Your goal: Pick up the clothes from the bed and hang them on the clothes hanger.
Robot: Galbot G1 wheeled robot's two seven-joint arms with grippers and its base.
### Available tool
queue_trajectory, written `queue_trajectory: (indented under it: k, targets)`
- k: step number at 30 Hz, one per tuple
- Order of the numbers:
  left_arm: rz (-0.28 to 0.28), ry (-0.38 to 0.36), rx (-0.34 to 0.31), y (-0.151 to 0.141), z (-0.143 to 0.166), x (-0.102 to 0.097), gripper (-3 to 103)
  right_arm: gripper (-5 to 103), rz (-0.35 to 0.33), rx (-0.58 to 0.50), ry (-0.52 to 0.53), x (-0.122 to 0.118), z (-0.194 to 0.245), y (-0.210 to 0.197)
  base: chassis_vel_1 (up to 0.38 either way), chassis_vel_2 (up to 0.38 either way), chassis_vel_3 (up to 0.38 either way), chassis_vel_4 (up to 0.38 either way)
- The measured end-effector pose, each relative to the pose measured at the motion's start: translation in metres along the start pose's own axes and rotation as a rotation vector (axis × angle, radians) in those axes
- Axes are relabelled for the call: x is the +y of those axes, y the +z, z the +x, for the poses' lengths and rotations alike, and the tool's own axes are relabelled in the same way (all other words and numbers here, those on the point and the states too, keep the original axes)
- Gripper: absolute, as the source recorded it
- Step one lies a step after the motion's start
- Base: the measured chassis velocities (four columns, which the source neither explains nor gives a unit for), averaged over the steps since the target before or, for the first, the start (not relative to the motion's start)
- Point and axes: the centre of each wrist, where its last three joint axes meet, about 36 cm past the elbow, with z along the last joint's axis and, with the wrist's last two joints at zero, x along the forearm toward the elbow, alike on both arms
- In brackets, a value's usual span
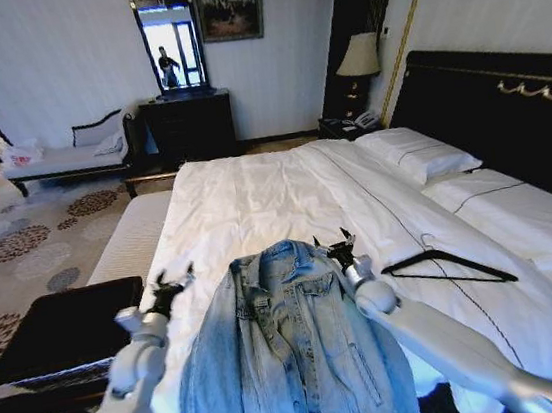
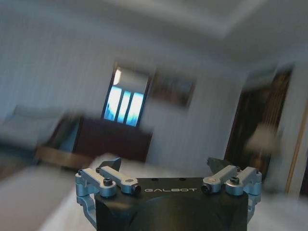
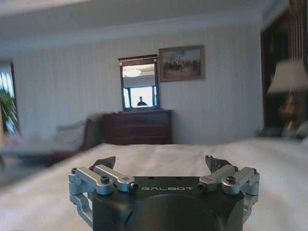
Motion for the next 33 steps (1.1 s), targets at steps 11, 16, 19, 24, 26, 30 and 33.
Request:
queue_trajectory:
  k: [11,16,19,24,26,30,33]
  targets:
    - [-0.011,-0.057,-0.125,-0.078,0.042,-0.029,100,100,-0.214,0.355,0.147,0.052,0.034,0.015,0.0,0.0,0.0,0.0]
    - [0.008,-0.106,-0.103,-0.077,0.047,-0.032,100,100,0.005,0.405,0.119,0.057,0.044,0.046,0.0,0.0,0.0,0.0]
    - [0.015,-0.122,-0.093,-0.073,0.049,-0.035,100,100,0.109,0.412,0.071,0.068,0.05,0.066,0.0,0.0,0.0,0.0]
    - [0.003,-0.137,-0.079,-0.068,0.048,-0.034,100,100,0.21,0.449,0.049,0.079,0.053,0.098,0.0,0.0,0.0,0.0]
    - [-0.008,-0.143,-0.073,-0.066,0.048,-0.033,100,100,0.227,0.464,0.047,0.082,0.053,0.107,0.0,0.0,0.0,0.0]
    - [-0.025,-0.159,-0.06,-0.059,0.048,-0.033,100,100,0.286,0.502,0.059,0.085,0.051,0.129,0.0,0.0,0.0,0.0]
    - [-0.023,-0.164,-0.056,-0.057,0.049,-0.033,100,100,0.296,0.51,0.068,0.086,0.049,0.131,0.0,0.0,0.0,0.0]
